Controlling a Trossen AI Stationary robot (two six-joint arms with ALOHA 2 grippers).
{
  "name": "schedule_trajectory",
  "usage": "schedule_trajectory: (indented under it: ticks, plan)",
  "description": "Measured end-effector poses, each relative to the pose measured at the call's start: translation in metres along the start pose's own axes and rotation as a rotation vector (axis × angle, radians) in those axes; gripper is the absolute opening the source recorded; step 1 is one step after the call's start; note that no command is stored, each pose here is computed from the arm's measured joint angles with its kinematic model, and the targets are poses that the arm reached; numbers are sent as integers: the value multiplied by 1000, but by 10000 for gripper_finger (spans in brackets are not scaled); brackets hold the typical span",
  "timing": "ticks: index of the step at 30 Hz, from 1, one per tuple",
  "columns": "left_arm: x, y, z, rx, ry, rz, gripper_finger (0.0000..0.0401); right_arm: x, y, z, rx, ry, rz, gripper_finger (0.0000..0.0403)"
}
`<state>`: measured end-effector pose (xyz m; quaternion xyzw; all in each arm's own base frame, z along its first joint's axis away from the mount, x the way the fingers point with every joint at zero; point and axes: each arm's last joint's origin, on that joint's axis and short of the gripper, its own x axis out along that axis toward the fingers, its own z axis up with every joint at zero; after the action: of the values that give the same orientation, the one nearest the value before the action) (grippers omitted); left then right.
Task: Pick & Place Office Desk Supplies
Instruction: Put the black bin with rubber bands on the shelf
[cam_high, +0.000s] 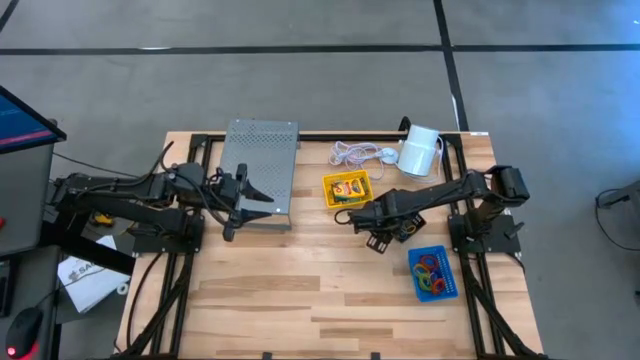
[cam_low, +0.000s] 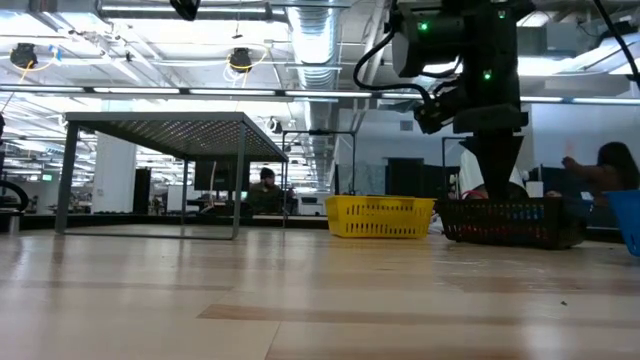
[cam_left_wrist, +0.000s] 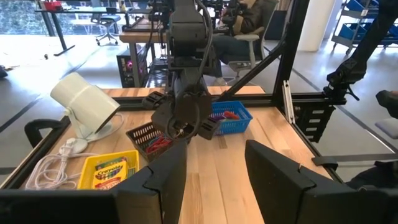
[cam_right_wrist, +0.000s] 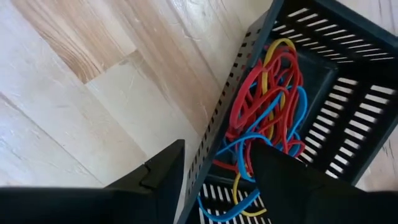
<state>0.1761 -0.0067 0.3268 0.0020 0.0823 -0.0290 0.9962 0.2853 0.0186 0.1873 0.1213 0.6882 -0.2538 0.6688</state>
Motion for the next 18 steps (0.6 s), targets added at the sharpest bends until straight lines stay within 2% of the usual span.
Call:
schedule_trajectory:
  ticks: [8,13,16,18]
  plan:
    - [0,0,-1,0,11,0,158,20,-3,-11,37,45,-22,180]
    - [0,0,-1,0,11,0,158,26,0,-10,49,9,6,179]
    - [0,0,-1,0,10,0,158,26,1,-8,46,-14,25,166]
    - [0,0,-1,0,10,0,158,26,3,-8,29,-17,41,143]
